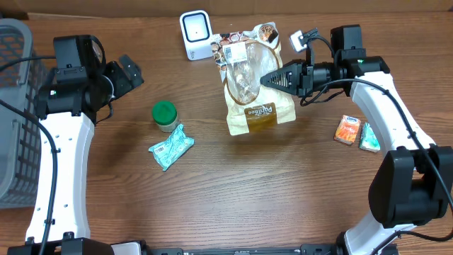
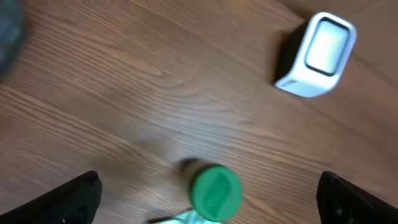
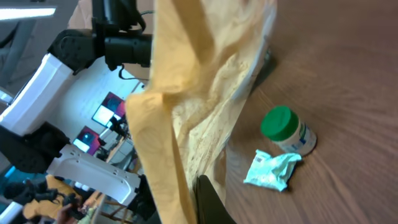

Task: Scan the item barcode
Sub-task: 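Carry the bean bag with the right gripper to the white scanner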

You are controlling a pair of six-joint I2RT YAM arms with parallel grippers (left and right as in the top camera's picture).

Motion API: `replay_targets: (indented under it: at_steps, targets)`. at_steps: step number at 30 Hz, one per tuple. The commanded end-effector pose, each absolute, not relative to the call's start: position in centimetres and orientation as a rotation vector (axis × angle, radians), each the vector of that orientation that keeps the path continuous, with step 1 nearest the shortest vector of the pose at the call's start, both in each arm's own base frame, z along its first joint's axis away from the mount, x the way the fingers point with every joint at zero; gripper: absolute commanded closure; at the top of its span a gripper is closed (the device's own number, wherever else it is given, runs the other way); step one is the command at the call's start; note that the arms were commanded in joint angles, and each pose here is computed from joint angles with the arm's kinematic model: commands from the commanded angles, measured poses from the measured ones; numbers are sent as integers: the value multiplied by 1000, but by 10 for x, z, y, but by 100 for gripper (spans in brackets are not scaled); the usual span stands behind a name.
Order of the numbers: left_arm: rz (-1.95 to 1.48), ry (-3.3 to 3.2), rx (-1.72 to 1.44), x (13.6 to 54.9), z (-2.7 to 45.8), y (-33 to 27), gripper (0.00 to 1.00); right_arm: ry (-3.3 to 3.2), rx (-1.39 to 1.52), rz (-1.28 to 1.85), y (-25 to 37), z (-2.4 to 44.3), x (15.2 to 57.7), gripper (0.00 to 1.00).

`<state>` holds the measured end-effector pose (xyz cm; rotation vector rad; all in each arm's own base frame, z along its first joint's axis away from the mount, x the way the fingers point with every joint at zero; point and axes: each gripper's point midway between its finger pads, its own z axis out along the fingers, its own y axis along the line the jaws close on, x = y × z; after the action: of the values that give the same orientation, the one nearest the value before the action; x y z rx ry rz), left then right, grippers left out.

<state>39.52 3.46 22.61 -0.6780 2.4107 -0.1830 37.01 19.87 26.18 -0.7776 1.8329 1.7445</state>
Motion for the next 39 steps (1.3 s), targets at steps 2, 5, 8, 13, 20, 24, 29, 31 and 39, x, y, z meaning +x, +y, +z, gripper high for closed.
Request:
replay_targets:
  at_steps: [2, 5, 8, 13, 20, 24, 29, 31, 39]
  targets:
    - [16, 2423, -644, 391, 222, 58, 0, 1751, -845, 1700, 199, 280, 370, 96]
    - [24, 2435, -645, 389, 220, 59, 0, 1733, -860, 1687, 199, 282, 372, 96]
    - [24, 2435, -645, 388, 220, 59, 0, 1728, -863, 1687, 199, 283, 373, 96]
    - [24, 2435, -645, 388, 220, 59, 1, 1952, -683, 1642, 199, 267, 392, 96]
    - [24, 2435, -645, 388, 220, 59, 1, 2126, -518, 1349, 206, 271, 431, 96]
    - [24, 2435, -645, 388, 220, 59, 1, 2149, -487, 1018, 213, 284, 459, 96]
    - [23, 2436, -645, 388, 220, 58, 1, 2083, -399, 372, 205, 294, 504, 96]
    - [24, 2435, -645, 388, 220, 59, 0, 2021, -332, 159, 201, 299, 519, 96]
    - [24, 2435, -645, 388, 220, 59, 1, 1841, -343, -49, 235, 290, 557, 96]
